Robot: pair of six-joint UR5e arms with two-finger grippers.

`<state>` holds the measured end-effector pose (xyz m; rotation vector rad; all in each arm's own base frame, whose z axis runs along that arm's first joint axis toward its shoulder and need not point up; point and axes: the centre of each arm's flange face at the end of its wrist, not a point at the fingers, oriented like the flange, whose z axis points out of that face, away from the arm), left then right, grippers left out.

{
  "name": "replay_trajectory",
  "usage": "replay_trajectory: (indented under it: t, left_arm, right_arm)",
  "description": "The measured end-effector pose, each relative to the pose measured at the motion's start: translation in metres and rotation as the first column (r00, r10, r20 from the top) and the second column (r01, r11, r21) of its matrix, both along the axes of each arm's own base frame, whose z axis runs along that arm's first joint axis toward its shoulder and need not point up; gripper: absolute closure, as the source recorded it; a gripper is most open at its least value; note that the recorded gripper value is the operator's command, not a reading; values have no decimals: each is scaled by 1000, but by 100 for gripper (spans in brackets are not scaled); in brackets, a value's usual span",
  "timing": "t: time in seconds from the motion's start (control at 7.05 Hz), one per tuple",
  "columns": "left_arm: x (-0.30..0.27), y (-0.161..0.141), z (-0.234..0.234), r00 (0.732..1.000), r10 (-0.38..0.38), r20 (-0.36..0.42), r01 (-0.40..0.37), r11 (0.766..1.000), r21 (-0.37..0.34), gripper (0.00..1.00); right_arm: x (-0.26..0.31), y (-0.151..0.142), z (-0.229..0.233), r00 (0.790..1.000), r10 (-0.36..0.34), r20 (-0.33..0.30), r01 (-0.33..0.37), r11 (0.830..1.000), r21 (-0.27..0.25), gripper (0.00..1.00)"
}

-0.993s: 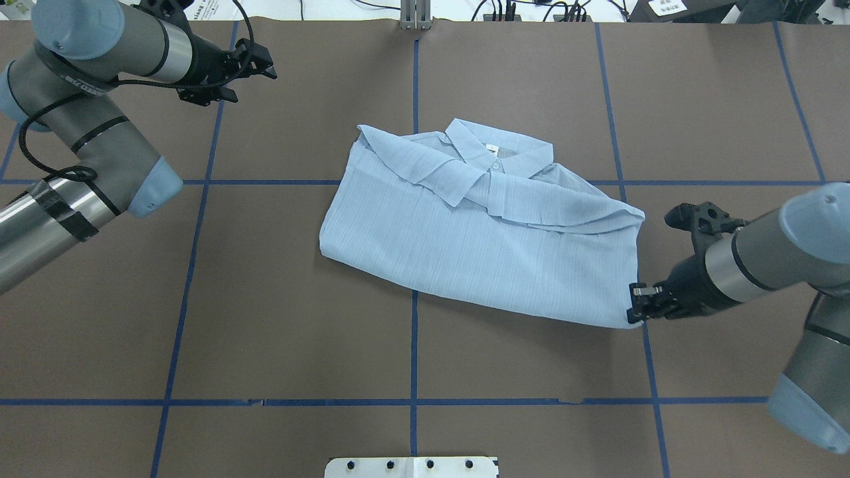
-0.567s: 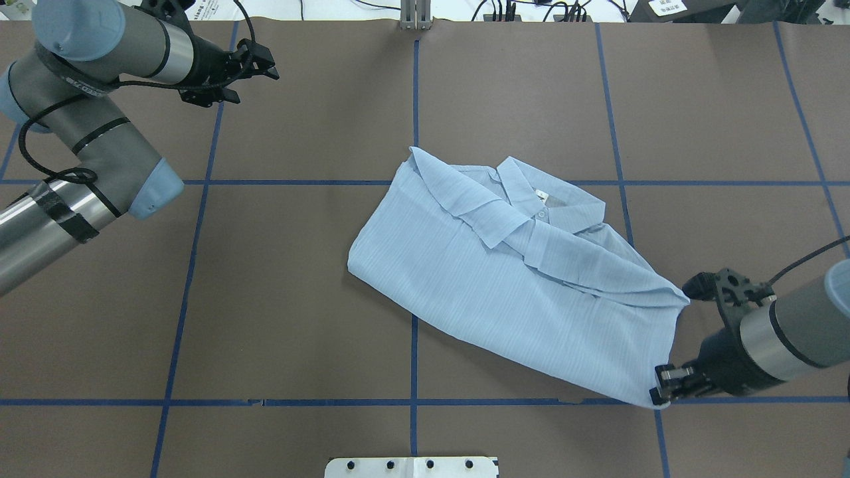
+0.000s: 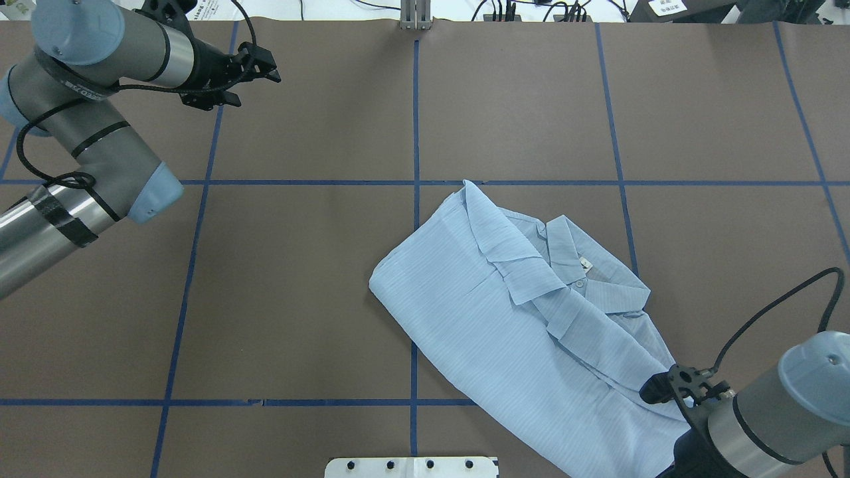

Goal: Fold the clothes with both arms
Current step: 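Drag the folded shirt with the right gripper toward the robot, rotating it, then reach the left gripper to the shirt's corner farthest from the right gripper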

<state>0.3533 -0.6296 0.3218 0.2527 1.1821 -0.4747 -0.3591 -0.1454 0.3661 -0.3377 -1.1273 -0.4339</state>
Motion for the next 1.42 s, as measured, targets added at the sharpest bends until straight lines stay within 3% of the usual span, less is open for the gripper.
replay_trajectory:
  t: [0.14, 0.43, 0.57, 0.85, 1.13, 1.42]
  left_arm:
    - [2, 10, -5, 1000, 12, -9, -11, 1000, 12, 1]
    - [34, 59, -15, 996, 79, -47, -78, 997, 17, 1]
    - [60, 93, -26, 990, 114, -87, -116, 993, -23, 1]
    - [113, 154, -52, 979, 150, -140, -168, 978, -126, 7]
    - [169, 207, -72, 978, 167, -123, -186, 968, -169, 18]
    - [201, 228, -72, 981, 168, -93, -182, 968, -175, 26]
  right_arm:
    - [-2, -5, -7, 1000, 12, 19, -12, 1000, 3, 0]
    - [5, -49, -24, 990, 128, 65, -129, 992, 15, 0]
    - [17, -83, -36, 972, 216, 95, -219, 975, 22, 0]
    - [53, -141, -53, 920, 367, 139, -375, 927, 34, 0]
    - [66, -170, -57, 889, 431, 152, -442, 896, 45, 0]
    - [65, -180, -56, 881, 448, 150, -459, 887, 47, 0]
